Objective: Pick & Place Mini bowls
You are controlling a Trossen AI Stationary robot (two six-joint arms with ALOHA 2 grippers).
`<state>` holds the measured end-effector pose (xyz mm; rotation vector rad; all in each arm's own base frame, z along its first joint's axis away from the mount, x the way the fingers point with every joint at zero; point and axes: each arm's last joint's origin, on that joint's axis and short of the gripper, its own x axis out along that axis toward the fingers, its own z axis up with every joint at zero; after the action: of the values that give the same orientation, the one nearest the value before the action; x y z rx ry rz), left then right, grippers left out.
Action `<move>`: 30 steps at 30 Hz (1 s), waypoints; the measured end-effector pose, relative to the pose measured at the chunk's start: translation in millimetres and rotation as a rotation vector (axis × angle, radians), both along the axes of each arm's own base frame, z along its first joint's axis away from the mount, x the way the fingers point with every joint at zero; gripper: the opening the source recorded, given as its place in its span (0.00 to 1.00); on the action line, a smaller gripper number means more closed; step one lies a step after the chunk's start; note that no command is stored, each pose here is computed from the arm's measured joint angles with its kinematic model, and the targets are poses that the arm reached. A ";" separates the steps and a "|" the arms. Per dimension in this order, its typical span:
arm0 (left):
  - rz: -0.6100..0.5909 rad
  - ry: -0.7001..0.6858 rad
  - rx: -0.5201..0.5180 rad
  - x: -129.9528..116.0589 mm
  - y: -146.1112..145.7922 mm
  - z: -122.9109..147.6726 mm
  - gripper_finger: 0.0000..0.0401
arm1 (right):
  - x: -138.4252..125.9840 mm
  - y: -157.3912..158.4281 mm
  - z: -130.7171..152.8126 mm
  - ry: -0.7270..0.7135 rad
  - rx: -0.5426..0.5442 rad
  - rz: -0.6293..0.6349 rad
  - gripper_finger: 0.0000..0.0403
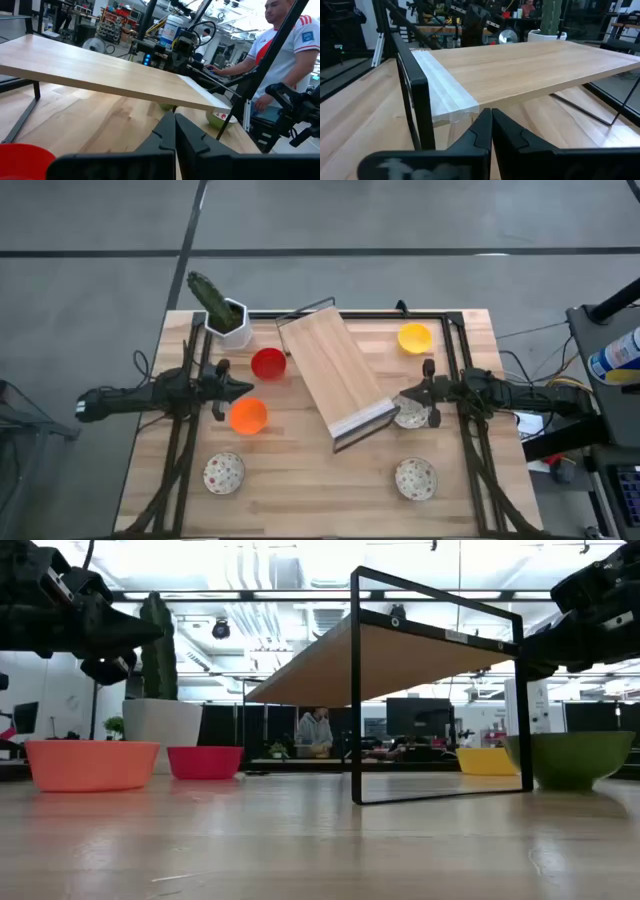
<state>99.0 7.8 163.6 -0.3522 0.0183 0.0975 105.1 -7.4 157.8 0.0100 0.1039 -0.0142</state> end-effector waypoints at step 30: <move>0.000 0.000 0.000 0.0 0.0 0.1 0.00 | 0.0 0.0 0.0 0.000 0.004 -0.001 0.02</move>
<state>99.0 7.7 163.7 -0.3522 0.0180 0.0971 105.1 -7.4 157.8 0.0136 0.1039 -0.0146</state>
